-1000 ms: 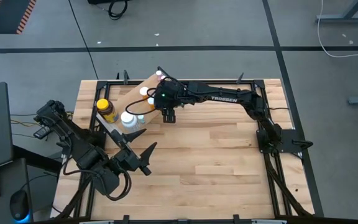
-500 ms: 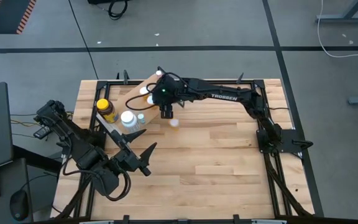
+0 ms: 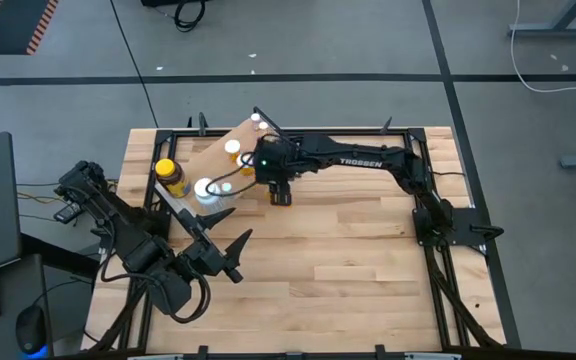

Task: Pick and place medicine bottles onto shelf by color
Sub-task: Put the orange pill bottle on the shelf

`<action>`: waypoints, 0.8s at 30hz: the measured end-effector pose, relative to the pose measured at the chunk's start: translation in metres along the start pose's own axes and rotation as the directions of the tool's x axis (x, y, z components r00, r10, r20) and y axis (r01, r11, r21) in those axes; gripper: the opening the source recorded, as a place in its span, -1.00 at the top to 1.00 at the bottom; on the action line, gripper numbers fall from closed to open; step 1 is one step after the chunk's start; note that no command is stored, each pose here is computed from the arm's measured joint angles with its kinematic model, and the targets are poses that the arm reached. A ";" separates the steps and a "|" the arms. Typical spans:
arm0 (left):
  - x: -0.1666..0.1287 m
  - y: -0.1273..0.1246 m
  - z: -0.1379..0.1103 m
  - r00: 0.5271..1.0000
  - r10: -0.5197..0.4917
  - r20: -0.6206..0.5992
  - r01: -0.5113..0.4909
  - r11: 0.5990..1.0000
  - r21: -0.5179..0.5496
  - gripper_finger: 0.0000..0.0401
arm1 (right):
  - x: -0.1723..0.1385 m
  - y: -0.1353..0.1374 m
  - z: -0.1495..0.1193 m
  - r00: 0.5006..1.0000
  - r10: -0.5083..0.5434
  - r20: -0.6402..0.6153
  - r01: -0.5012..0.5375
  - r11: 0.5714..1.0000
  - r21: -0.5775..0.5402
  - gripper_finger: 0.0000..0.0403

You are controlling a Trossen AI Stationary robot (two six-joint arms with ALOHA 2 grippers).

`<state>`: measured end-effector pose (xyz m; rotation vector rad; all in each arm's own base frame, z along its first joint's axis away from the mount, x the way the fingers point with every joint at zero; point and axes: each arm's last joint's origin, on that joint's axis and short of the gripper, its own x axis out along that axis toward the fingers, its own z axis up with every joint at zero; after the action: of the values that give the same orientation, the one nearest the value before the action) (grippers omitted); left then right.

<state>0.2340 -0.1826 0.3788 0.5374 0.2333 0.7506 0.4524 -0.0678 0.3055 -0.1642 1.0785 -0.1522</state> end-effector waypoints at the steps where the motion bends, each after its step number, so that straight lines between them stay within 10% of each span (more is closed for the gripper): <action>1: 0.000 0.000 0.000 1.000 0.000 0.000 0.000 1.000 0.000 -0.46 | -0.001 0.004 -0.003 0.999 0.016 -0.034 -0.016 1.000 0.016 -0.08; 13: 0.000 0.000 0.000 1.000 0.000 0.000 0.000 1.000 -0.006 -0.46 | 0.059 0.043 -0.045 0.966 0.114 -0.232 -0.091 0.990 0.106 -0.08; 24: 0.000 0.000 0.000 1.000 -0.001 0.001 0.001 1.000 -0.009 -0.46 | 0.113 0.020 -0.085 0.981 0.074 -0.180 -0.032 0.974 0.225 -0.08</action>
<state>0.2338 -0.1829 0.3788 0.5290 0.2294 0.7498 0.4304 -0.0760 0.1642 0.0819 1.2442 -0.2416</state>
